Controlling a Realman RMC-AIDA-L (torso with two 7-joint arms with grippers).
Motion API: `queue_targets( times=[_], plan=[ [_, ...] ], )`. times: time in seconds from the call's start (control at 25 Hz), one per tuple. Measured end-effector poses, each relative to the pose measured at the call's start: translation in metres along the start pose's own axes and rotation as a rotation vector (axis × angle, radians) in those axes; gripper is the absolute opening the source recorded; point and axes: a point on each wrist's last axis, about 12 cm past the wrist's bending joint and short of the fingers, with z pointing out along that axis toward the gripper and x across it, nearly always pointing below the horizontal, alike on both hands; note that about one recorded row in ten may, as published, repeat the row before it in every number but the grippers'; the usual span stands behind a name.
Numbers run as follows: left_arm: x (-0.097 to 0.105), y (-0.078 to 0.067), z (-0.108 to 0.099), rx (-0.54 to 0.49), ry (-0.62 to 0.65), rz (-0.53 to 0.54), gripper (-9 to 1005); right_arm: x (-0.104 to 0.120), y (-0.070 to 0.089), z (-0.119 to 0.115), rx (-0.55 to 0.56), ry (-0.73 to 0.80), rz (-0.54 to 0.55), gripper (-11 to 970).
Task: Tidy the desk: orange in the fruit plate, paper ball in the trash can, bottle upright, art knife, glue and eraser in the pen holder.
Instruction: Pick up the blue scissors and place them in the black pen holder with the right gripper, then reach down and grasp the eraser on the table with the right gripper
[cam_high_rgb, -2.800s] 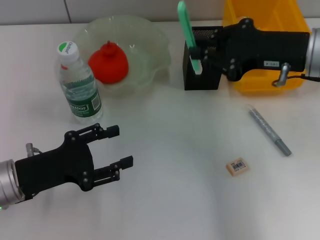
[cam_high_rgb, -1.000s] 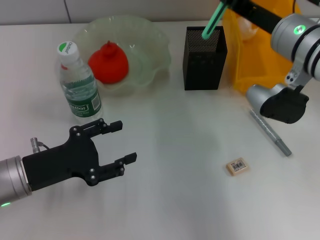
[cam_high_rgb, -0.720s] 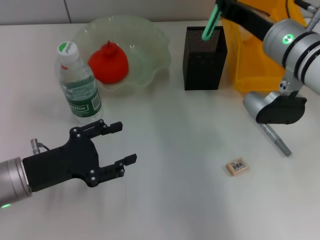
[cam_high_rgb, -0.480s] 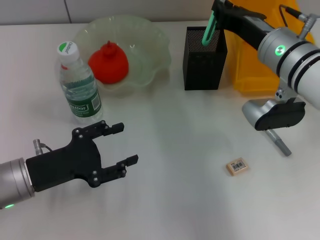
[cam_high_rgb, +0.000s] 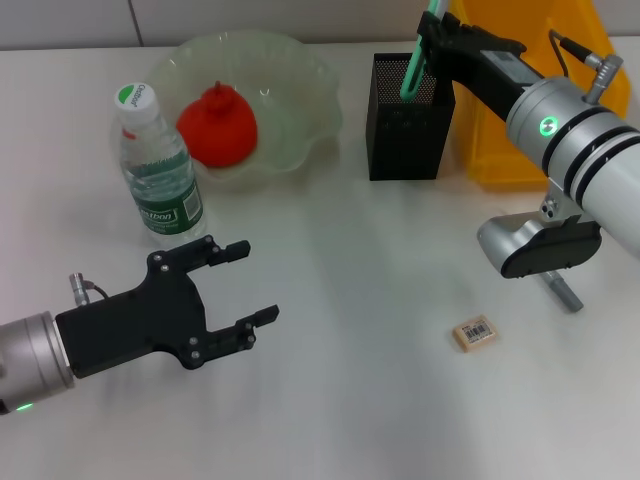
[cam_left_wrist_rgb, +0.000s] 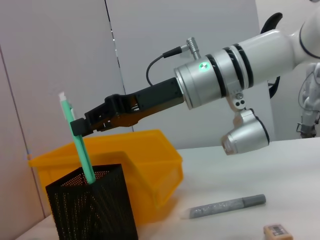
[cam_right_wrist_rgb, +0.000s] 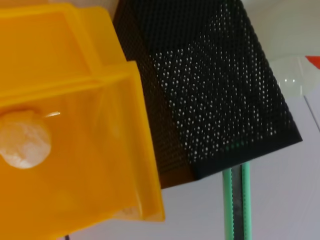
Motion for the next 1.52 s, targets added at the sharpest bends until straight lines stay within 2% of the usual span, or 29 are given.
queue_targets(
  times=[0.6, 0.76, 0.84, 1.0, 1.04, 1.16, 1.28, 1.52],
  plan=[
    [0.005, -0.004, 0.008, -0.016, 0.004, 0.070, 718, -0.016, 0.009, -0.004, -0.016, 0.060, -0.041, 354],
    [0.006, -0.007, 0.009, -0.012, 0.003, 0.052, 718, -0.013, 0.007, -0.004, -0.003, 0.080, 0.047, 461],
    [0.006, -0.008, 0.009, -0.011, 0.001, 0.041, 718, -0.007, 0.004, -0.004, 0.013, 0.101, 0.128, 514],
    [0.006, -0.010, 0.009, -0.007, -0.012, 0.012, 718, 0.013, -0.004, -0.004, 0.052, 0.133, 0.387, 514],
    [0.004, -0.011, 0.008, -0.003, -0.023, -0.027, 718, 0.019, -0.004, -0.004, 0.055, 0.138, 0.462, 514],
    [0.004, -0.011, 0.008, -0.003, -0.023, -0.027, 718, 0.033, 0.006, -0.003, 0.046, 0.162, 0.697, 514],
    [0.000, -0.015, 0.006, 0.017, -0.067, -0.129, 718, 0.045, 0.017, -0.006, 0.047, 0.200, 0.914, 514],
    [-0.004, -0.016, 0.003, 0.015, -0.110, -0.153, 718, 0.064, 0.038, -0.013, 0.086, 0.264, 1.341, 513]
  ],
)
